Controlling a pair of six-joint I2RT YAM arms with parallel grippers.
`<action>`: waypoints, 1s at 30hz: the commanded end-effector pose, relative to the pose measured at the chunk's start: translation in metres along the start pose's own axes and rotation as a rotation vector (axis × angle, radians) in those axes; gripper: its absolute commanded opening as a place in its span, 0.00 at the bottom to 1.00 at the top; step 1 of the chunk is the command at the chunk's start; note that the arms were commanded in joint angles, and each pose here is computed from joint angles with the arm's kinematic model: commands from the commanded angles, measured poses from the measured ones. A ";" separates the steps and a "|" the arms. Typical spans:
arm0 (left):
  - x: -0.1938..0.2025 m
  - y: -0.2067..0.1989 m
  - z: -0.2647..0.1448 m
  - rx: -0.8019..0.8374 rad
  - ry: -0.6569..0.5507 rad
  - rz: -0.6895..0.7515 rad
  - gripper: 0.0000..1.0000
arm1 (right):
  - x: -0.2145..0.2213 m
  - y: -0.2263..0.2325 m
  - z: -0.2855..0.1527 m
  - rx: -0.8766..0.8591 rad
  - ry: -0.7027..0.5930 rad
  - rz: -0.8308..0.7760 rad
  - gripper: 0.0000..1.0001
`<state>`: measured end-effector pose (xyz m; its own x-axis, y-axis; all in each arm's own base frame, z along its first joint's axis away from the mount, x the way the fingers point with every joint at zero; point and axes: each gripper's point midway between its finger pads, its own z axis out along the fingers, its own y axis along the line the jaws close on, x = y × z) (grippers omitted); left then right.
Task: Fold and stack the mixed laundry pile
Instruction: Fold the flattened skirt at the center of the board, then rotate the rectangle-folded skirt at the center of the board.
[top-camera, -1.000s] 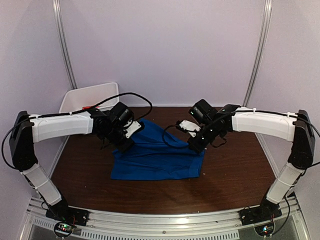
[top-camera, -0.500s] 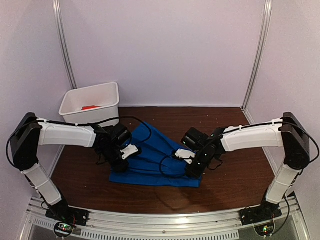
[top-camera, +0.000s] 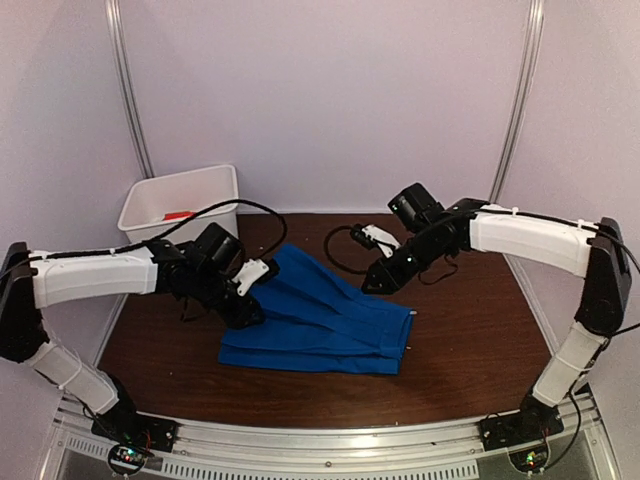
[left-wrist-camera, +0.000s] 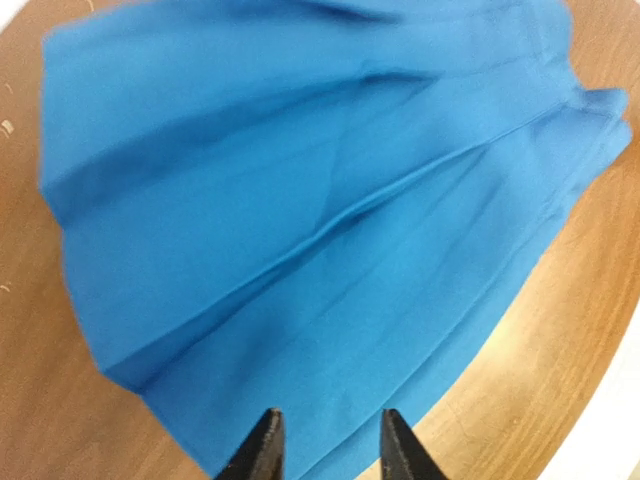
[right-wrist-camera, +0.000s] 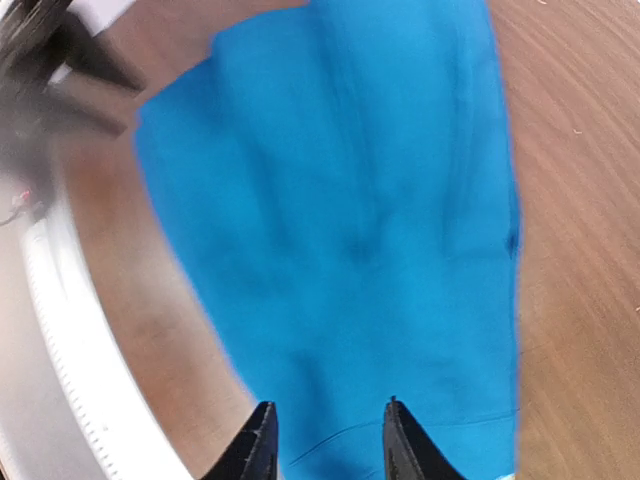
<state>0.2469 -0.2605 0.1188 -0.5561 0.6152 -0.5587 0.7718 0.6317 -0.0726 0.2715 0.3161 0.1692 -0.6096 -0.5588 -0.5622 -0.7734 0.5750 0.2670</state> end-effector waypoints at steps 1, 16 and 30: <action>0.019 0.002 0.042 0.015 0.117 -0.143 0.29 | 0.029 -0.057 0.048 0.080 0.182 0.100 0.30; 0.023 0.051 0.155 -0.105 0.315 -0.158 0.19 | 0.139 -0.003 0.072 -0.139 0.327 0.344 0.33; -0.095 0.042 0.076 0.105 -0.066 -0.195 0.33 | 0.067 0.007 0.051 -0.201 0.132 0.310 0.42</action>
<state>0.4127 -0.3036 0.0624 -0.7313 0.4412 -0.5201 0.5887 0.7934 -0.1549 0.2127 0.3244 0.1091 -0.7925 -0.4998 -0.3496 -0.5994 0.5325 0.5976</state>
